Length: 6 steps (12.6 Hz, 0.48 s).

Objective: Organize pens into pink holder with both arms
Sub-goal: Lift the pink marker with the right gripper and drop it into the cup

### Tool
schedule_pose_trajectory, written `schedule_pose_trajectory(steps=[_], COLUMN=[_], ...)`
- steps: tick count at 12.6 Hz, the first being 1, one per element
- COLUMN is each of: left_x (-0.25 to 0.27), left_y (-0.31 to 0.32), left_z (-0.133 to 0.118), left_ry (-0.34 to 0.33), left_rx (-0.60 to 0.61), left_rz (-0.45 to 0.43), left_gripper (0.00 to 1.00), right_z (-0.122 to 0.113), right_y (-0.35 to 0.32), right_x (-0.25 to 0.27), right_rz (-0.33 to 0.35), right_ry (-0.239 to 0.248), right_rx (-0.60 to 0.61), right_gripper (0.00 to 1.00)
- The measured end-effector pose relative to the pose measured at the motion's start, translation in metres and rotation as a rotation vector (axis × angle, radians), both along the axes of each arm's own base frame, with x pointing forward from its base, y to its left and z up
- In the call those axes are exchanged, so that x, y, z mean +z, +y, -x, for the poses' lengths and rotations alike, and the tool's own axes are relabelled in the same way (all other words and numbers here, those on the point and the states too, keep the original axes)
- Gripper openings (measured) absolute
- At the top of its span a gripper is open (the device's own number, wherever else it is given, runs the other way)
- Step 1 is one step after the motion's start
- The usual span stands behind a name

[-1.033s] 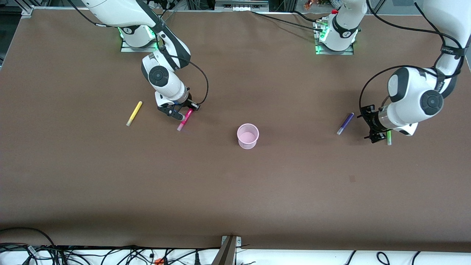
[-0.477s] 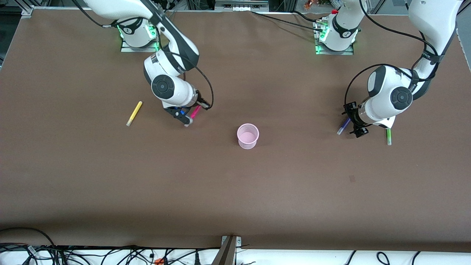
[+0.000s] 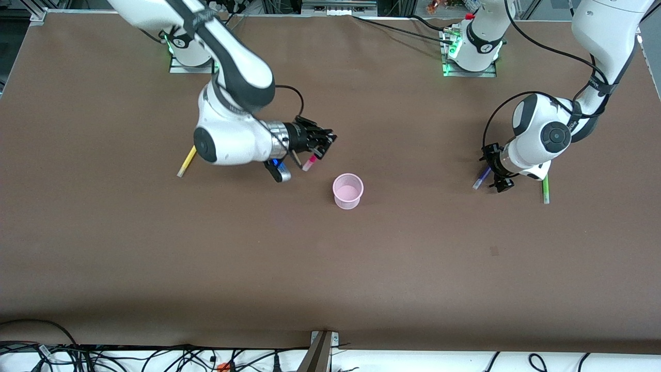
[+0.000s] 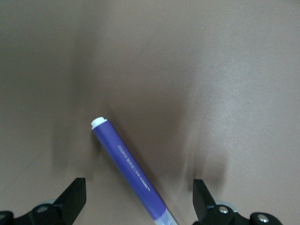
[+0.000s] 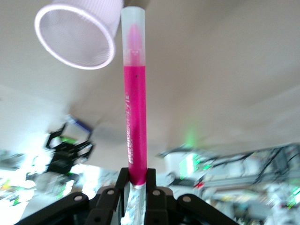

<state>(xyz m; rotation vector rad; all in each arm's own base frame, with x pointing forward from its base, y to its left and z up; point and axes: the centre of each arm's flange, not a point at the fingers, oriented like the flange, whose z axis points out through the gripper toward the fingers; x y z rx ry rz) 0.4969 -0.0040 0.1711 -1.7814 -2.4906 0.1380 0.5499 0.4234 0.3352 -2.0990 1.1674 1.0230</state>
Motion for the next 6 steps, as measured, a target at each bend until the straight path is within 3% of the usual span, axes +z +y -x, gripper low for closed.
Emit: schedule_pose_trajectory(steps=[2, 6], left_x=[-0.005, -0.002], left_y=[0.005, 0.01], left_z=[0.002, -0.001], left_ry=[-0.005, -0.025], left_rx=[0.014, 0.033], left_rz=[0.004, 0.002], left_gripper=[0.96, 0.48], right_z=[-0.008, -0.003], right_y=[0.019, 0.062], right_x=[-0.025, -0.033], right_rz=[-0.072, -0.114], right_ry=[0.061, 0.055], right_rx=[-0.1, -0.158], right_gripper=[0.18, 0.18])
